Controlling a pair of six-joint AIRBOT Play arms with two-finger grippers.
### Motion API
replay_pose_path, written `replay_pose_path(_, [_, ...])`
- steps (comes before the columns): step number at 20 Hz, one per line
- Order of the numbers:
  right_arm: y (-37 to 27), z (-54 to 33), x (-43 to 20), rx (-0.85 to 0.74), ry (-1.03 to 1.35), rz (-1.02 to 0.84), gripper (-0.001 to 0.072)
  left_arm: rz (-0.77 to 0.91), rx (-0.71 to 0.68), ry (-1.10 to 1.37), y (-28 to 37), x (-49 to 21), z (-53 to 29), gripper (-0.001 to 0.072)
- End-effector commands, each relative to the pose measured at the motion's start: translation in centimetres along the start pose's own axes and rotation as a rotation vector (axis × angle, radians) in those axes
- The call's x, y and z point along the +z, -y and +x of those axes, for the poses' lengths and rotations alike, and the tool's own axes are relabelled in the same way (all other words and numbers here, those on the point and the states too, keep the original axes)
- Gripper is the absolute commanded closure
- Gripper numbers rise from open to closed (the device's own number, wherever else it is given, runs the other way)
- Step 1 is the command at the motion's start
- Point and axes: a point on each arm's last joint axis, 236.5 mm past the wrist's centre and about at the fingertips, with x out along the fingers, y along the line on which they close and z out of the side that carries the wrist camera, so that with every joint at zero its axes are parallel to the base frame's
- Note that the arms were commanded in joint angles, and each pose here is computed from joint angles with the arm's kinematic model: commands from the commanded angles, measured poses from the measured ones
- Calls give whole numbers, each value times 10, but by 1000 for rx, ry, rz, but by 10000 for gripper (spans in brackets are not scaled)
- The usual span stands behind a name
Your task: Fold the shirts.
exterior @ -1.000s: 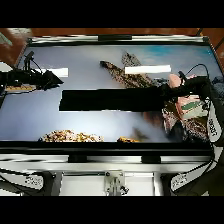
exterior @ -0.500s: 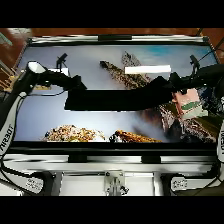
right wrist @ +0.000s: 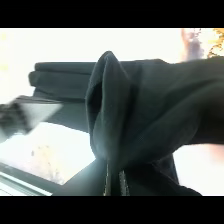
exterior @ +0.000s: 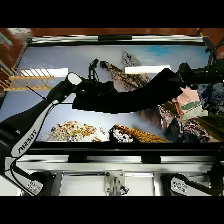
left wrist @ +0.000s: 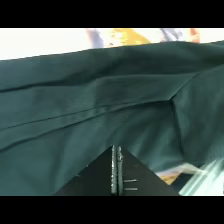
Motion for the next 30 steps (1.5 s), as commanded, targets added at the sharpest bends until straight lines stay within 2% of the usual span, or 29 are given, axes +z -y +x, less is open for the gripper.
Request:
replay_pose_path(1, [-23,-24,-5,8,39,-9,650,-13,-26,-8,17,-19,29,668])
replay_pose_path(5, [-40,-42,-9,14,77,-19,650,-109,-80,-78,28,-57,67,668])
replay_pose_path(9, [-51,-53,-20,18,65,-25,650,-264,-141,-66,42,-76,102,668])
replay_pose_path(14, [-55,-58,-23,21,72,-19,650,-372,-183,-99,56,-96,122,669])
replay_pose_path(18, [-55,-57,-20,21,81,-18,650,-299,-200,-60,54,-69,108,672])
replay_pose_path(22, [-64,-31,-31,14,18,-62,651,-197,-94,-66,15,-37,64,673])
replay_pose_path(24, [-66,-9,-30,-12,7,-98,650,-99,-36,-11,5,-5,25,673])
replay_pose_path(30, [-95,88,-46,55,-91,-146,650,44,110,162,-14,76,-127,673])
